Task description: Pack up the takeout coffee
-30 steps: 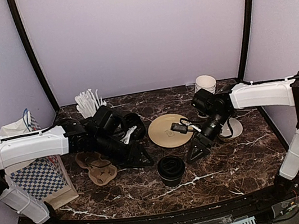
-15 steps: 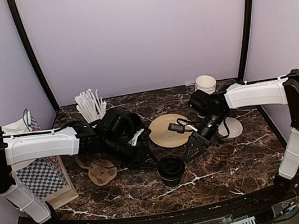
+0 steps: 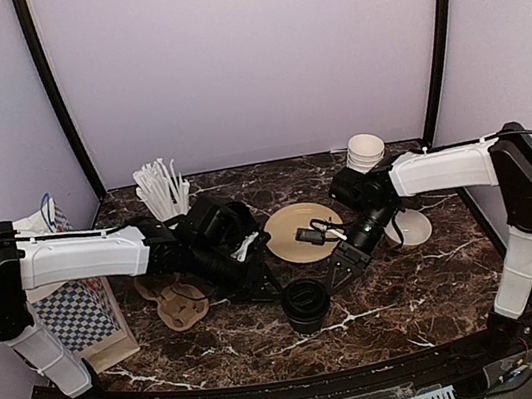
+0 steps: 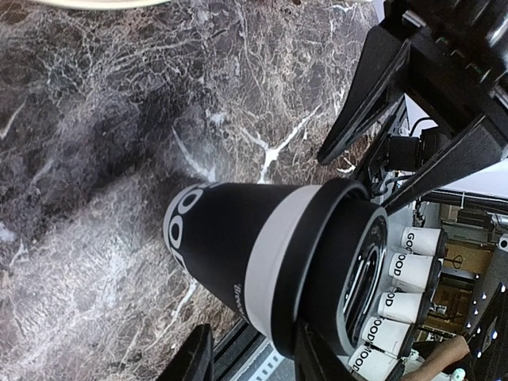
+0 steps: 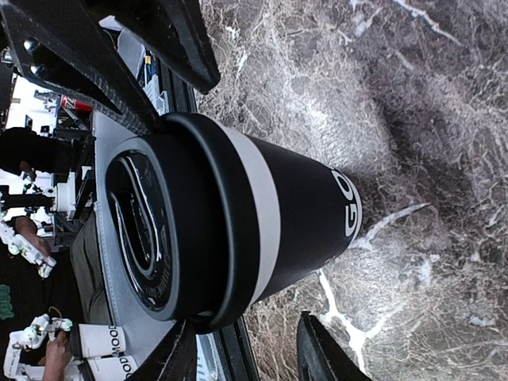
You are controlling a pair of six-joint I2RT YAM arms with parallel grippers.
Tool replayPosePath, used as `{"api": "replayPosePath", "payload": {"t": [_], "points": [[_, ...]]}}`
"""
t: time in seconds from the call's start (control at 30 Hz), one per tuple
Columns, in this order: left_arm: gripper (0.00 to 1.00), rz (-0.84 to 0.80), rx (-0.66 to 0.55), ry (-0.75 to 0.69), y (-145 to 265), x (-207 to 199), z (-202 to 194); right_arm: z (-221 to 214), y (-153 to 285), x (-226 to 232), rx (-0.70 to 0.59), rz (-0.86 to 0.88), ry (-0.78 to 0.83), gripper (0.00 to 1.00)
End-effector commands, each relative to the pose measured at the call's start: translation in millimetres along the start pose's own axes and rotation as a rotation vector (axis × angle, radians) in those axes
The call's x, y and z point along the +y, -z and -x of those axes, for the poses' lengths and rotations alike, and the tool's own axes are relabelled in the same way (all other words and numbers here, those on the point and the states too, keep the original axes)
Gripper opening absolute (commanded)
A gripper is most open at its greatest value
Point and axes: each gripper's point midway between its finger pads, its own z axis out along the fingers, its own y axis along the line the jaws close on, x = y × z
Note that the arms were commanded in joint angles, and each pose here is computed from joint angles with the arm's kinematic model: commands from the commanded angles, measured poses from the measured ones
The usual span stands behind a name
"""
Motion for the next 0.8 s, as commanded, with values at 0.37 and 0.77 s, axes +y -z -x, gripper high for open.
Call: {"api": "replayPosePath", "payload": {"t": [0.37, 0.77], "points": [[0.27, 0.264, 0.16, 0.101, -34.7, 82.5, -39.4, -7.3, -26.8, -61.7, 0.088, -0.176, -0.127, 0.33], [0.26, 0.266, 0.16, 0.089, -42.4, 87.0, -37.5, 0.5, -25.5, -49.9, 0.083, -0.097, -0.115, 0.26]]}}
